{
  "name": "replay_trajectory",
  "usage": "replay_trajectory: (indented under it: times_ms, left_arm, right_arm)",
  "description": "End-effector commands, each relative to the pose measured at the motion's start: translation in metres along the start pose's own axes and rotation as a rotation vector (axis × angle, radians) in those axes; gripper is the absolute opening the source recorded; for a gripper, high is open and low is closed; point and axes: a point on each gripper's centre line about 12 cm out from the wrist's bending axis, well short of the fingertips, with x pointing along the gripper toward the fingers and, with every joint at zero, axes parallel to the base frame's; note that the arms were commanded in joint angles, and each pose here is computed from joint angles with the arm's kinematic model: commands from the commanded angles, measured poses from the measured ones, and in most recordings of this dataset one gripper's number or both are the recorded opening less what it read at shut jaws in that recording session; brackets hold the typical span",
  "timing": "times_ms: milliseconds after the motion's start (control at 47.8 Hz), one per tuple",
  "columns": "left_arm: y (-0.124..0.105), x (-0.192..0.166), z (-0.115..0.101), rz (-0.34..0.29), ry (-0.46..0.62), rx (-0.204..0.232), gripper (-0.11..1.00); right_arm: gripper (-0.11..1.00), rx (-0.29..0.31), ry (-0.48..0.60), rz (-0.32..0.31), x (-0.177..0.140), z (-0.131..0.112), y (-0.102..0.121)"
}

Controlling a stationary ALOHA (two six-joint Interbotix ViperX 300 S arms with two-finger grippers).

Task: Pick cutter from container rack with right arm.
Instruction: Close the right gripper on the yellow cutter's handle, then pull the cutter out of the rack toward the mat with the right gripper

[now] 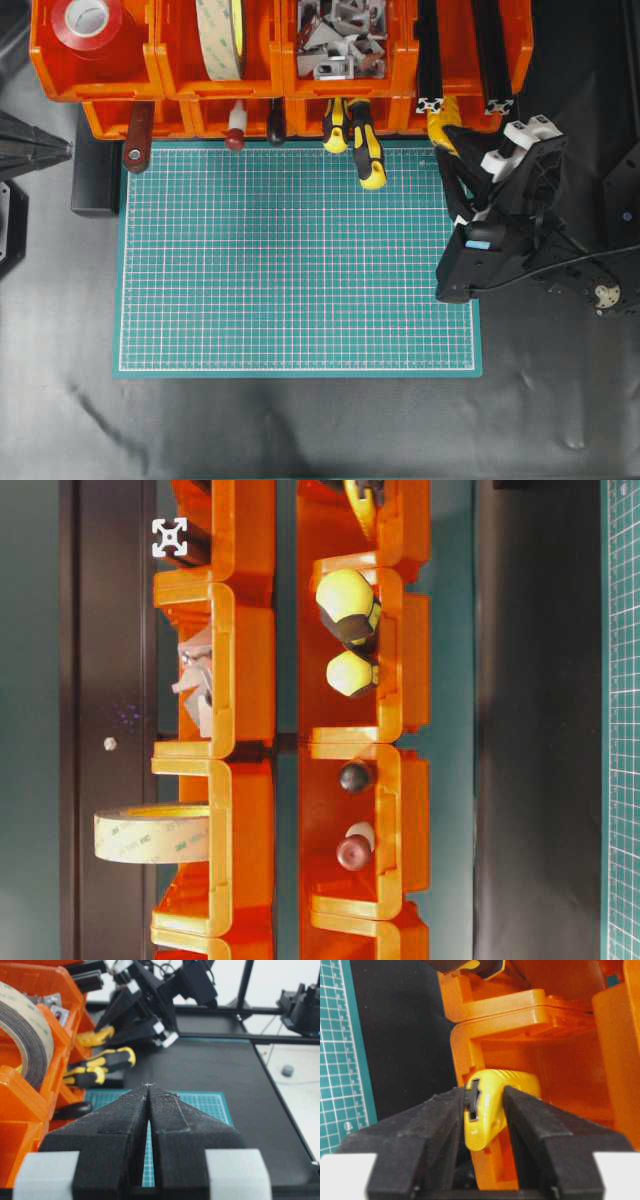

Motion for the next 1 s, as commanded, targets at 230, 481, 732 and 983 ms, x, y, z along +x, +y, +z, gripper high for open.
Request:
replay_trajectory:
  times_ms: [230,481,732,983]
  left_arm:
    - [-0.001,-0.001,0.01,-0.004,-0.026,-0.002,0.0]
    - [-0.001,-0.003,0.011,-0.005,-0.032,0.0,0.0]
    - [-0.001,-0.003,0.011,-0.005,-0.032,0.0,0.0]
    - [-0.001,-0.003,0.011,-0.005,-0.032,0.0,0.0]
  right_arm:
    - [0.24,0.051,-0.011,-0.024,-0.005,0.016,-0.01]
    - [0.23,0.056,-0.022,-0.046,-0.015,0.022,-0.012]
    - [0.22,0.056,-0.06,-0.068,-0.037,0.032,-0.011]
    - [0.21,0.064,-0.102,-0.082,-0.062,0.048,-0.016]
